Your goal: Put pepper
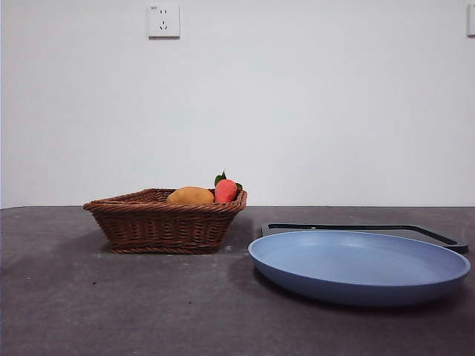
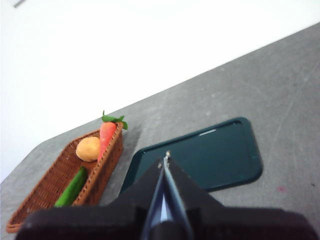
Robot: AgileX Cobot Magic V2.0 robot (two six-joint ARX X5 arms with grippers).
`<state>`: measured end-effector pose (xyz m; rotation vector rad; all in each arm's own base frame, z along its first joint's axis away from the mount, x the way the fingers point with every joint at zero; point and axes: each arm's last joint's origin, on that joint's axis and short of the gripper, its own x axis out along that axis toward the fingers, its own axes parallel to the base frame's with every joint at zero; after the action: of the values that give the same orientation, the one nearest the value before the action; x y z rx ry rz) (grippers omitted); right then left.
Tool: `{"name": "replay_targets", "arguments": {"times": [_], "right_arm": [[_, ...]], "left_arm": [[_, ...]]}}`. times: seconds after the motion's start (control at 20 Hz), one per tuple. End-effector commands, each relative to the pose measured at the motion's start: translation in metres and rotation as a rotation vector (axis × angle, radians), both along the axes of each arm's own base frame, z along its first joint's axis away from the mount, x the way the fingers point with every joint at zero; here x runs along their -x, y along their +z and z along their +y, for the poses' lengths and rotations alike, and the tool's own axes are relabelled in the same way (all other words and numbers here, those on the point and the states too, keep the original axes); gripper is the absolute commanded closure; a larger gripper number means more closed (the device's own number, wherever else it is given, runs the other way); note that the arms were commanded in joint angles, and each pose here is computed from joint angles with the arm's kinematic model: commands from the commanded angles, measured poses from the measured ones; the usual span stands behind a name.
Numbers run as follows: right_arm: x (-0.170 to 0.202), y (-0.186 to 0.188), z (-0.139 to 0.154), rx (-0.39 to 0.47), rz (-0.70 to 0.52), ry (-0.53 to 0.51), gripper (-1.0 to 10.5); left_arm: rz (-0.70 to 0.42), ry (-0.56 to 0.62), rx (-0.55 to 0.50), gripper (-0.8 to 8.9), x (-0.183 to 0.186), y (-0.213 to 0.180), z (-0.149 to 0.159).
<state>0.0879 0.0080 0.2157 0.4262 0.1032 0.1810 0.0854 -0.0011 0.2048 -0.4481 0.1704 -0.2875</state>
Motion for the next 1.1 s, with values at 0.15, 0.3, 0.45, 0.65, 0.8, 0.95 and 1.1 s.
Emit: {"name": "replay_targets", "arguments": {"times": [0.15,0.3,0.45,0.65,0.8,0.95,1.1], "right_arm": [[-0.002,0.034,0.001,0.039,0.039,0.046,9.4],[-0.004,0.054,0.003,0.107,0.113,0.104,9.4],[-0.009,0.071,0.005,0.174,0.202,0.184,9.4],[-0.015,0.09,0.009,0.274,0.311,0.305,9.4],[-0.018,0.101,0.011,0.337,0.39,0.378,9.4],[-0.02,0.107,0.014,0.392,0.469,0.456,9.4],[-0.019,0.108,0.016,0.423,0.541,0.508,9.4]], "left_arm": [[0.026,-0.062,0.002,8.07,-0.002,0.028,-0.001],[0.05,-0.141,-0.029,8.07,-0.005,0.046,-0.002],[0.079,-0.206,-0.073,8.07,-0.009,0.063,-0.003],[0.124,-0.279,-0.117,8.07,-0.013,0.081,-0.006],[0.147,-0.374,-0.142,8.07,-0.016,0.092,-0.01],[0.18,-0.45,-0.185,8.07,-0.017,0.103,-0.016],[0.218,-0.538,-0.238,8.07,-0.014,0.11,-0.023]]}}
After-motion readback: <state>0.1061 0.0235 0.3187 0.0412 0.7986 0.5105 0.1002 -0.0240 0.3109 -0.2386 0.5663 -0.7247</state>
